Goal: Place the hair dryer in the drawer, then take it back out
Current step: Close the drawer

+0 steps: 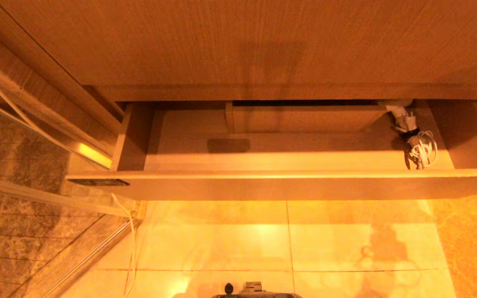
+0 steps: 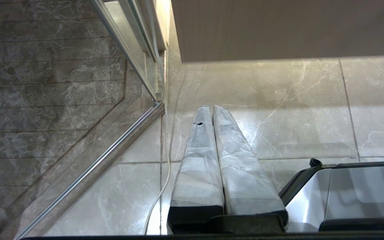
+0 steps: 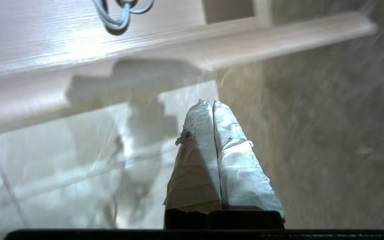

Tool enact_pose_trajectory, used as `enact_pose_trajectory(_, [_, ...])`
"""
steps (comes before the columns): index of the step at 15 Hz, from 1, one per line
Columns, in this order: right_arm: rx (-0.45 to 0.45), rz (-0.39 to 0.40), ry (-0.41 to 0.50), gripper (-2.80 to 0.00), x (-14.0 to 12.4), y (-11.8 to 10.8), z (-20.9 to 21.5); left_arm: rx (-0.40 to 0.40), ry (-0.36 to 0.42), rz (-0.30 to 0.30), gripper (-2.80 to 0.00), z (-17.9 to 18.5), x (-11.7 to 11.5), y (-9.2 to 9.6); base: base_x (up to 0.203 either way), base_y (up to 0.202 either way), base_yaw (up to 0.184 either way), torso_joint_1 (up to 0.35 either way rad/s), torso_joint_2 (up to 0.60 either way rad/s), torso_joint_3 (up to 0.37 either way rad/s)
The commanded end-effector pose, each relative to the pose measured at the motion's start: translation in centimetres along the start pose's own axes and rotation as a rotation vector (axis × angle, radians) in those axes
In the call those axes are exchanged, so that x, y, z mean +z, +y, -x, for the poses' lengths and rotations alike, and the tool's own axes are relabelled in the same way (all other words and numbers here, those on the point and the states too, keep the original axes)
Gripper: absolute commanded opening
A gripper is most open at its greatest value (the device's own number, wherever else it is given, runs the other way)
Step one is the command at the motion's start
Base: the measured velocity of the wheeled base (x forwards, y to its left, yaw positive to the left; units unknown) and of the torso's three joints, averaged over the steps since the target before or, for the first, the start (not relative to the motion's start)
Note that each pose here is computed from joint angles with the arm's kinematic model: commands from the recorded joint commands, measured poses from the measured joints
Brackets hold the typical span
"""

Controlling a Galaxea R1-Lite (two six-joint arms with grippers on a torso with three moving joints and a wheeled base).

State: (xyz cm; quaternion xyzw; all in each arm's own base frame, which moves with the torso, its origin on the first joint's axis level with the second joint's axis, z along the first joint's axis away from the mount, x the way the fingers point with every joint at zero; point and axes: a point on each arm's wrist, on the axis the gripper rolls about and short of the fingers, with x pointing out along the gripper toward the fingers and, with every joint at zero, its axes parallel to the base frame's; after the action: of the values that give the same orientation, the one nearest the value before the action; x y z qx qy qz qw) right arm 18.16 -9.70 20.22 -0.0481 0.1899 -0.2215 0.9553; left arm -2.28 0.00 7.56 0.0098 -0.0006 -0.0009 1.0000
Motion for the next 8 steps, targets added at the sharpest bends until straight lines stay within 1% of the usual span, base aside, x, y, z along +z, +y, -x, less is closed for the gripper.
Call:
enact_pose_trajectory(1, [-0.002,0.003,-0.017,-2.80,0.2,0.0,0.5,0.000,0.001,0.001,-2.80,0.0,0.0,0.0,0.000,0.000,0.000,0.000,0.00,0.000])
enact_pose_trajectory(5, [-0.001,0.007,-0.019,-2.80,-0.5,0.1,2.0,0.000,0.001,0.000,-2.80,0.0,0.0,0.0,0.000,0.000,0.000,0.000,0.00,0.000])
enact_pose_trajectory(8, [0.002,0.009,0.030,-2.80,-0.9,0.2,1.9,0.000,0.001,0.001,-2.80,0.0,0.0,0.0,0.000,0.000,0.000,0.000,0.00,0.000])
